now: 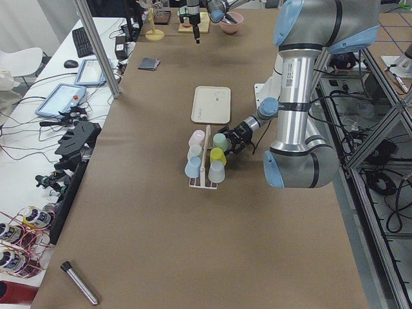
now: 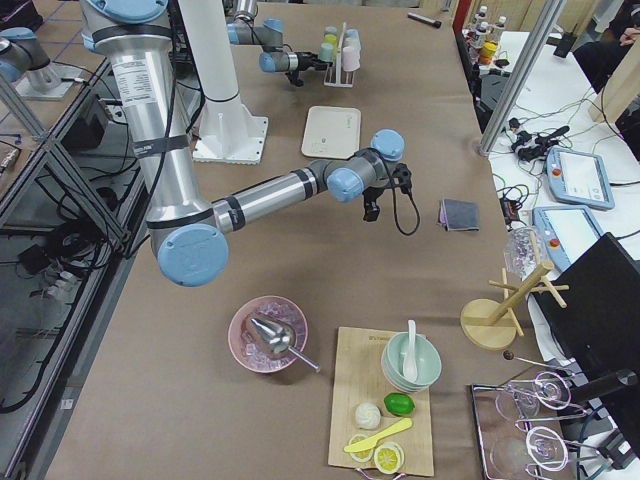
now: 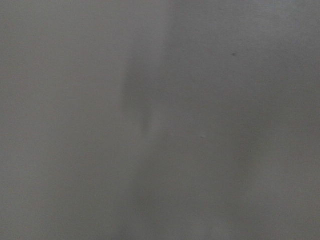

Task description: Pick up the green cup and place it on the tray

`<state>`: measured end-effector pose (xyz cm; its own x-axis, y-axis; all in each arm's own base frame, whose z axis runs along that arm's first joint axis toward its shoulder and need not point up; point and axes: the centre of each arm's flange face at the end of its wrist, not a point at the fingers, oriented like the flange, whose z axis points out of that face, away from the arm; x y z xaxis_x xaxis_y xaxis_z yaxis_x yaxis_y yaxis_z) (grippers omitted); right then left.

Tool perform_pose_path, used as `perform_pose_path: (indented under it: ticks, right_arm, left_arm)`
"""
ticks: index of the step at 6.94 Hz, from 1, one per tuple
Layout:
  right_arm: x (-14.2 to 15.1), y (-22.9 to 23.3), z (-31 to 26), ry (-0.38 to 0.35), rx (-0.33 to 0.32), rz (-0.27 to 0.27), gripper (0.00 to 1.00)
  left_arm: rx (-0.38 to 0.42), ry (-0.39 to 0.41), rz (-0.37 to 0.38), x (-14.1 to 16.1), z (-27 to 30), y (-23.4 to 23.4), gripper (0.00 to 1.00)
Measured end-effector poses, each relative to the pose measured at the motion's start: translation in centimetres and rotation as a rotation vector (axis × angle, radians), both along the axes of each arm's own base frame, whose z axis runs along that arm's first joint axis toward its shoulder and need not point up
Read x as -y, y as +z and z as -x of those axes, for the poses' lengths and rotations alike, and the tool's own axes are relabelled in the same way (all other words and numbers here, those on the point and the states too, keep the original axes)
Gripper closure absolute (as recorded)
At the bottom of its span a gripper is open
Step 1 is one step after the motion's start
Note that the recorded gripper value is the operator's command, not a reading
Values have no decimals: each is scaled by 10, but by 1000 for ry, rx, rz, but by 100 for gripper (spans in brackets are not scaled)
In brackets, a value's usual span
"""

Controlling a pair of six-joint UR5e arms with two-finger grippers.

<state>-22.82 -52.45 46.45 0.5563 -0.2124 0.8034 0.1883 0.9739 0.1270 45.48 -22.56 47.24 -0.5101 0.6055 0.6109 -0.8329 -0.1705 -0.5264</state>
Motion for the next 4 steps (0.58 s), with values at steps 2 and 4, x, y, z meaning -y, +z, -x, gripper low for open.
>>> perform_pose_path:
  ticks: [2,4]
  right_arm:
    - [13,45,-81,8,-92,23,0]
    - [12,57,-146,8,-157,19,0]
  left_arm:
    - [20,16,6,1,-3,-3,8]
    - [44,24,12,6,-1,-4,9]
